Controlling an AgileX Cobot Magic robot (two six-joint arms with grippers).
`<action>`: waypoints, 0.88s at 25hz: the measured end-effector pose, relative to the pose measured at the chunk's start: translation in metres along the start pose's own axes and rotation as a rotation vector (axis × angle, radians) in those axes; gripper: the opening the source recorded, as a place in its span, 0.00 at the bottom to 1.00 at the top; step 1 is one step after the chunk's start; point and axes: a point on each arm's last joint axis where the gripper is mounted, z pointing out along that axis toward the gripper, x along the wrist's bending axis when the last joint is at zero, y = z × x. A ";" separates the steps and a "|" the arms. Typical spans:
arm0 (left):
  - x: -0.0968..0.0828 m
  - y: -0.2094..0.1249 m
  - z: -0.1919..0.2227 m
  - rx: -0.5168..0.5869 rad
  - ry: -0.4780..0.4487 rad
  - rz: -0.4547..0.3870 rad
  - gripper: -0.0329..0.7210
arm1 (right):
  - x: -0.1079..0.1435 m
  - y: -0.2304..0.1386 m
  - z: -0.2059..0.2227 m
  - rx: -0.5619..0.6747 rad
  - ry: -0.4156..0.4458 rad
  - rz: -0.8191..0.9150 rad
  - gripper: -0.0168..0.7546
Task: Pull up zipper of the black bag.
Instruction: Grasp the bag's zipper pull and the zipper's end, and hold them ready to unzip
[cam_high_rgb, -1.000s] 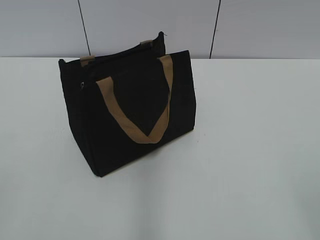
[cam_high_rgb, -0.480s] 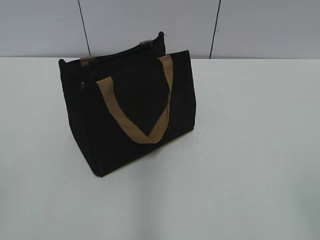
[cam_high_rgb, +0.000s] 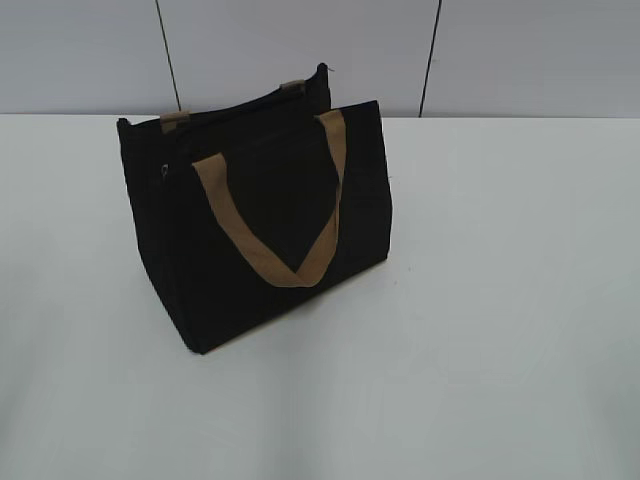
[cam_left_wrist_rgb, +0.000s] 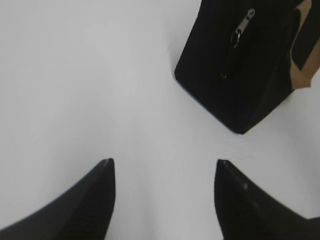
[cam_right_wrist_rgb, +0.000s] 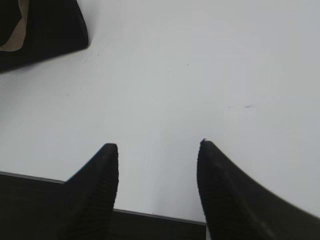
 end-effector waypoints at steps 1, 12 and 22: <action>0.002 0.004 0.005 -0.006 0.002 0.015 0.66 | 0.000 0.000 0.000 0.000 0.000 0.000 0.53; 0.005 0.044 0.061 -0.136 -0.122 0.258 0.66 | 0.000 0.000 0.000 0.000 0.000 0.000 0.53; 0.010 0.047 0.139 -0.072 -0.307 0.315 0.66 | 0.000 0.000 0.000 0.000 0.000 0.000 0.53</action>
